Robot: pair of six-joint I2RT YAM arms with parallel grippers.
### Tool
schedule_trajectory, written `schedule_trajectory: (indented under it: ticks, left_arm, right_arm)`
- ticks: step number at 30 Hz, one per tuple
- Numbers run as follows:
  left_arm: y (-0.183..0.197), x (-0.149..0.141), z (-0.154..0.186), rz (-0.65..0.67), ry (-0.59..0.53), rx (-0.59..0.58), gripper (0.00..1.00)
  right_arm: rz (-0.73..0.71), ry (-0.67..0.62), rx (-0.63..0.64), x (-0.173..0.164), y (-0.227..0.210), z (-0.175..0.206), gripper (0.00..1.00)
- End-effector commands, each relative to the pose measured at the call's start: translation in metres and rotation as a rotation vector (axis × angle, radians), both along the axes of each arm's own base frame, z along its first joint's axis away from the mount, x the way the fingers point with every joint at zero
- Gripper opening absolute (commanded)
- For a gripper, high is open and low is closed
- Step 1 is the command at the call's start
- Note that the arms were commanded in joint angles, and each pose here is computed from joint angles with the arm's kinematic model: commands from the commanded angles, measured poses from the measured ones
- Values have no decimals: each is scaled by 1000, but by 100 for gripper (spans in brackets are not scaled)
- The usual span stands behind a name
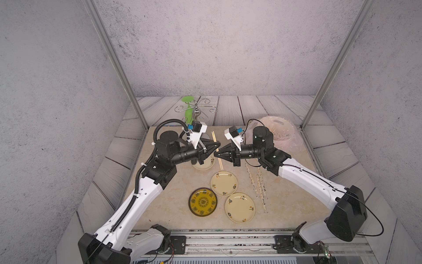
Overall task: Remove the packaging of disposable chopsticks
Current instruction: Place the disposable chopsticks on the plate.
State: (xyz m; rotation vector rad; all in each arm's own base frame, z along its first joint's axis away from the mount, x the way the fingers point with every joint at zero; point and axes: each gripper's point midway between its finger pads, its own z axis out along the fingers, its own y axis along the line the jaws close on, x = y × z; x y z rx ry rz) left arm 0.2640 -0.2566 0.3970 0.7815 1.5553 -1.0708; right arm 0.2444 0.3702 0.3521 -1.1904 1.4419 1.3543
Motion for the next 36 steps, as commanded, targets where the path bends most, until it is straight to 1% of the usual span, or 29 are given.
schedule_trajectory:
  ticks: [1,3,5,6,11,16,18,22,29,36]
  left_arm:
    - [6,5,11,44,-76,1,0]
    - [8,7,12,71,-77,2,0]
    - [15,14,13,133,-80,6,0]
    - [20,17,13,168,-83,7,2]
    - [44,38,9,355,-86,28,30]
    - [51,45,7,409,-68,30,53]
    - [53,48,5,427,-58,32,58]
    - [64,55,2,500,-48,44,62]
    - [89,68,-2,647,-25,62,62]
    - [103,79,-11,724,-4,88,62]
  right_arm:
    - [12,39,13,-6,-1,4,0]
    - [-11,54,13,-3,-1,6,0]
    - [-27,75,4,1,-1,8,0]
    - [-32,88,-2,2,0,7,0]
    - [-67,184,-44,10,4,-8,0]
    - [-69,289,-68,14,14,-25,0]
    - [-67,325,-76,14,19,-31,0]
    - [-73,380,-98,18,27,-43,0]
    - [-81,460,-128,25,37,-58,0]
    - [-85,589,-153,29,43,-72,0]
